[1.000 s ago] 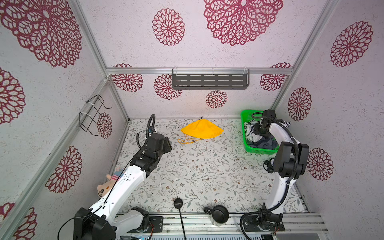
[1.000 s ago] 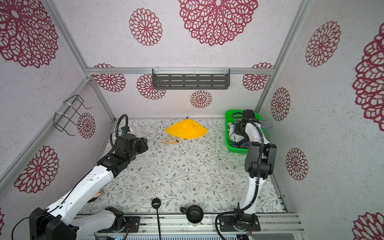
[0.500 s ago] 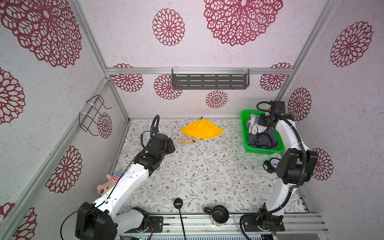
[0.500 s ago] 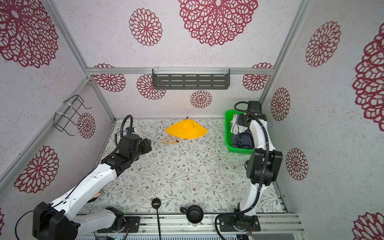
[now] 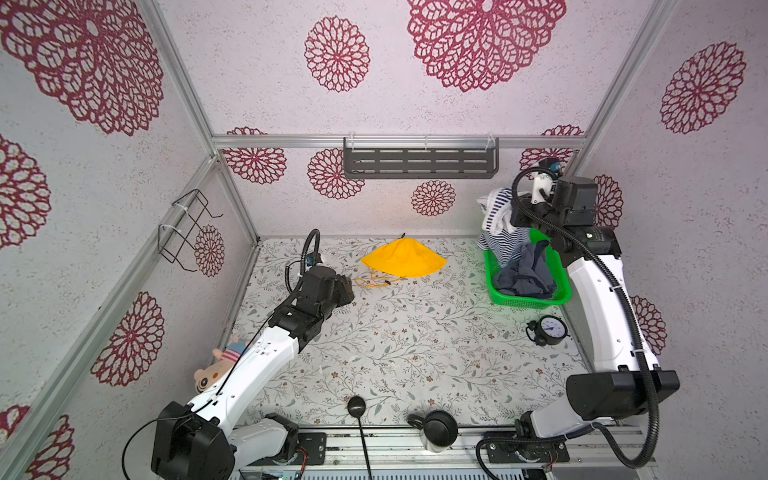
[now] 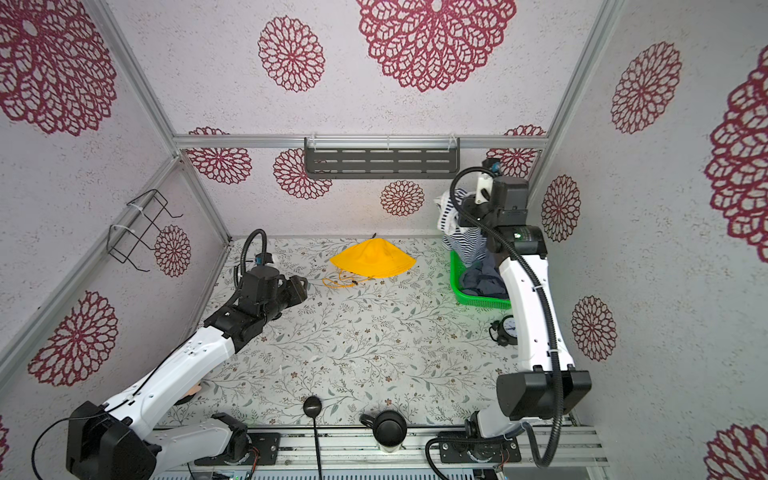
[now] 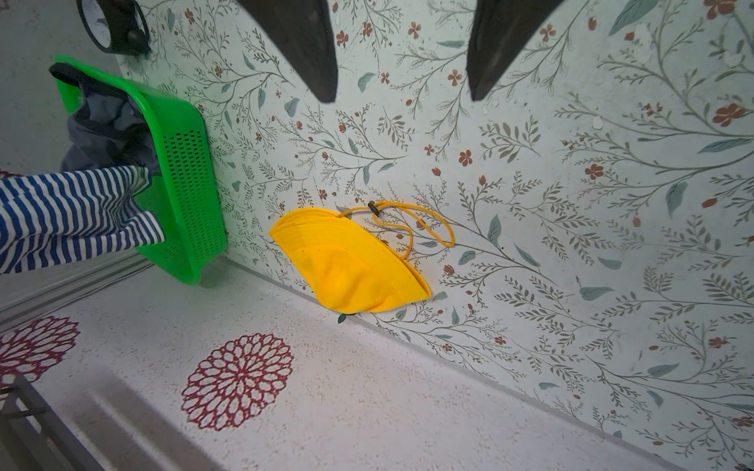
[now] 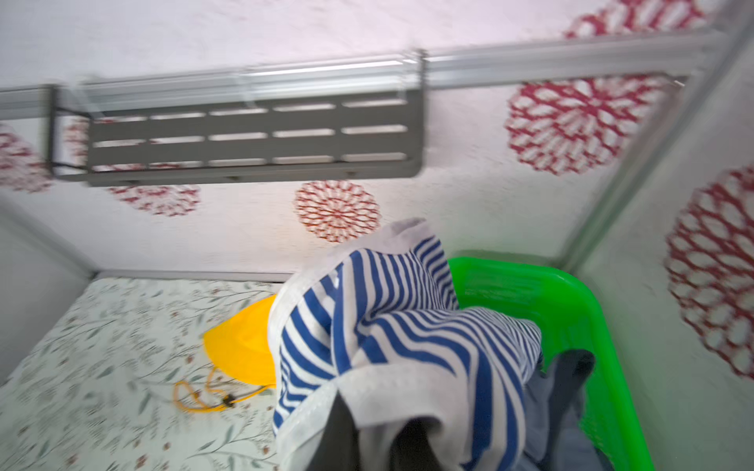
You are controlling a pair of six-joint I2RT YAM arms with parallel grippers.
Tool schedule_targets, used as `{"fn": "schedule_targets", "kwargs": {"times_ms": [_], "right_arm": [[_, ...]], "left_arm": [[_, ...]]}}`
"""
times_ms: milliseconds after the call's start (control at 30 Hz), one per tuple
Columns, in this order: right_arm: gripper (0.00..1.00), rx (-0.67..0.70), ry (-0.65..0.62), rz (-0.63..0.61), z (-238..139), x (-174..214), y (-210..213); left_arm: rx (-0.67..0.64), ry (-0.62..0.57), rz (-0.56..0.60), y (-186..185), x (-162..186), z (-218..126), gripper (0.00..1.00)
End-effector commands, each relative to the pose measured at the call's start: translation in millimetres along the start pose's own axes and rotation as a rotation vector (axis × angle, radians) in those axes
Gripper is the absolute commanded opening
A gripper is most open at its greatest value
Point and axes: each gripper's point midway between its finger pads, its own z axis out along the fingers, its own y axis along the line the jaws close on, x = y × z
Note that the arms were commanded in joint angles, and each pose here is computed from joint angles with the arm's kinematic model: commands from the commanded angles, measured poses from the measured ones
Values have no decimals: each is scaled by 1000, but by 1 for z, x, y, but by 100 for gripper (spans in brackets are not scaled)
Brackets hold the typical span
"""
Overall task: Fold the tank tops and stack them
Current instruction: 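Lift the striped tank top out and lower it onto the table with the right gripper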
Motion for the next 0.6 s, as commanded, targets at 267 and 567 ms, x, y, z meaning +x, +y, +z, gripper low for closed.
{"fn": "schedule_targets", "kwargs": {"times_ms": [267,567], "right_arm": [[0,-469,-152,-113,-66,-45,159],[0,-613,150,24,-10,60,207]], "left_arm": [[174,-95,-86,-23,-17,-34,50],[80,-62,-132,9,7,-37,41]]}}
